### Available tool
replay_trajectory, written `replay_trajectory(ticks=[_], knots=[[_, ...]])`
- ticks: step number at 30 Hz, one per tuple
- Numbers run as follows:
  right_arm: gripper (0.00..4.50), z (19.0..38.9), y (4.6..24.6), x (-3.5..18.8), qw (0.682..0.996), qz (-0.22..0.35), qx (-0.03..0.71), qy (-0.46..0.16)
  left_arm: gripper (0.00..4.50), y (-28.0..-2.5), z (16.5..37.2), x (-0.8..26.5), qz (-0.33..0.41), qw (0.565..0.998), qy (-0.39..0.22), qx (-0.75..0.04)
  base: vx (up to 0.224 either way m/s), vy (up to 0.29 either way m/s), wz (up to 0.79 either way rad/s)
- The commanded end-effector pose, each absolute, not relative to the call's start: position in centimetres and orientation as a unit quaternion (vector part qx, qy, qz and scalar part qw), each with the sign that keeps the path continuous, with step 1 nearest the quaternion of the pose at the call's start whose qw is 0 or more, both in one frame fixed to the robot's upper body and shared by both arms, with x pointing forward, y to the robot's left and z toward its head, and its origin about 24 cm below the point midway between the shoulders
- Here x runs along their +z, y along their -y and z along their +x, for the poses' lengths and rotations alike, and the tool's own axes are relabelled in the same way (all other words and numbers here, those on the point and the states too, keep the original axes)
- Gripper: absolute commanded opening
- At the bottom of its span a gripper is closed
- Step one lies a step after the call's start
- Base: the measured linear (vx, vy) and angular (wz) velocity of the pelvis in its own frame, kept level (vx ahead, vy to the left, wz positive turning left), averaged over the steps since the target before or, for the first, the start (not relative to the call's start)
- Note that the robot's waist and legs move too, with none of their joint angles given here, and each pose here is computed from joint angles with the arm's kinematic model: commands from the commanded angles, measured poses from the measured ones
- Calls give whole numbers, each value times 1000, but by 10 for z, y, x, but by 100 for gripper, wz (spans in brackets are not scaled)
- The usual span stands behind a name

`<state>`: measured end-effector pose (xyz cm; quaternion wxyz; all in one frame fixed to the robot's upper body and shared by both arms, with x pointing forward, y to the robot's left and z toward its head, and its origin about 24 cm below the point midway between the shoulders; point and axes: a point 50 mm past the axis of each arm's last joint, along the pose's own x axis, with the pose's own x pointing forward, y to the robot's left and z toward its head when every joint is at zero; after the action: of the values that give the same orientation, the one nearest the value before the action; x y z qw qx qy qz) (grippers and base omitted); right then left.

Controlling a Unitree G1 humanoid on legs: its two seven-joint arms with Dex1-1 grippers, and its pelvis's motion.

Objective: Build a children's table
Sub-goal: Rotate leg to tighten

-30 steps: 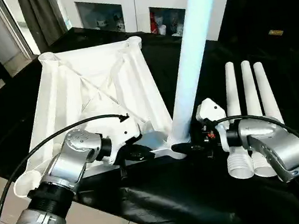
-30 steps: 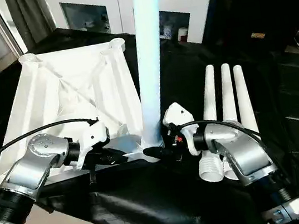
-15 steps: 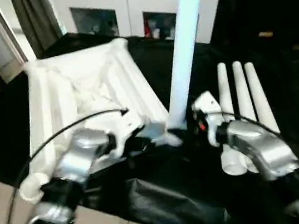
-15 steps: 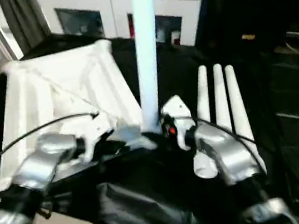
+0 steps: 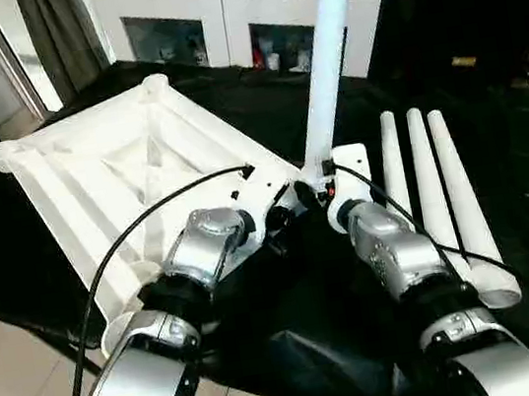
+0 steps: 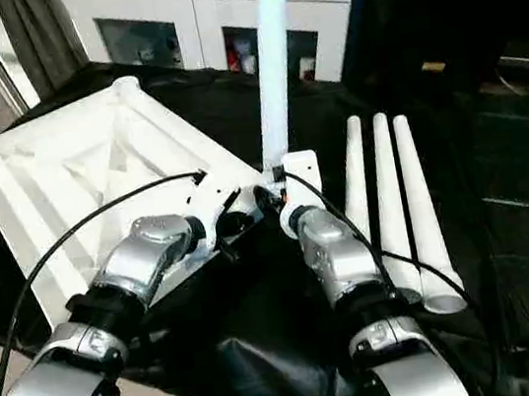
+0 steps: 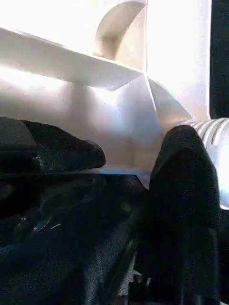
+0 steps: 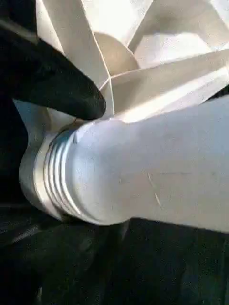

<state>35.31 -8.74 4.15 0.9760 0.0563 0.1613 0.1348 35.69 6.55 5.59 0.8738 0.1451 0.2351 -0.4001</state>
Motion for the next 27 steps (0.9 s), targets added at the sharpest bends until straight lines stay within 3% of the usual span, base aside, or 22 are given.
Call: replay_trajectory(ticks=[1,6,13,17,19,27], knots=[[398,346,76,27,964,59,170,-195,0,-64,358,54,145,875,-235,-397,0,0,0],[442,348,88,36,964,54,196,-172,0,-70,356,53,149,866,-236,-414,0,0,0],[442,342,120,52,949,-4,282,-142,0,-84,350,52,165,839,-233,-464,0,0,0],[442,333,133,59,928,-37,345,-134,0,-90,343,55,176,812,-214,-514,0,0,0],[442,324,142,65,907,-68,395,-128,0,-95,332,58,172,777,-198,-573,0,0,0],[442,306,149,69,856,-97,484,-151,0,-111,317,62,177,729,-207,-628,0,0,0]])
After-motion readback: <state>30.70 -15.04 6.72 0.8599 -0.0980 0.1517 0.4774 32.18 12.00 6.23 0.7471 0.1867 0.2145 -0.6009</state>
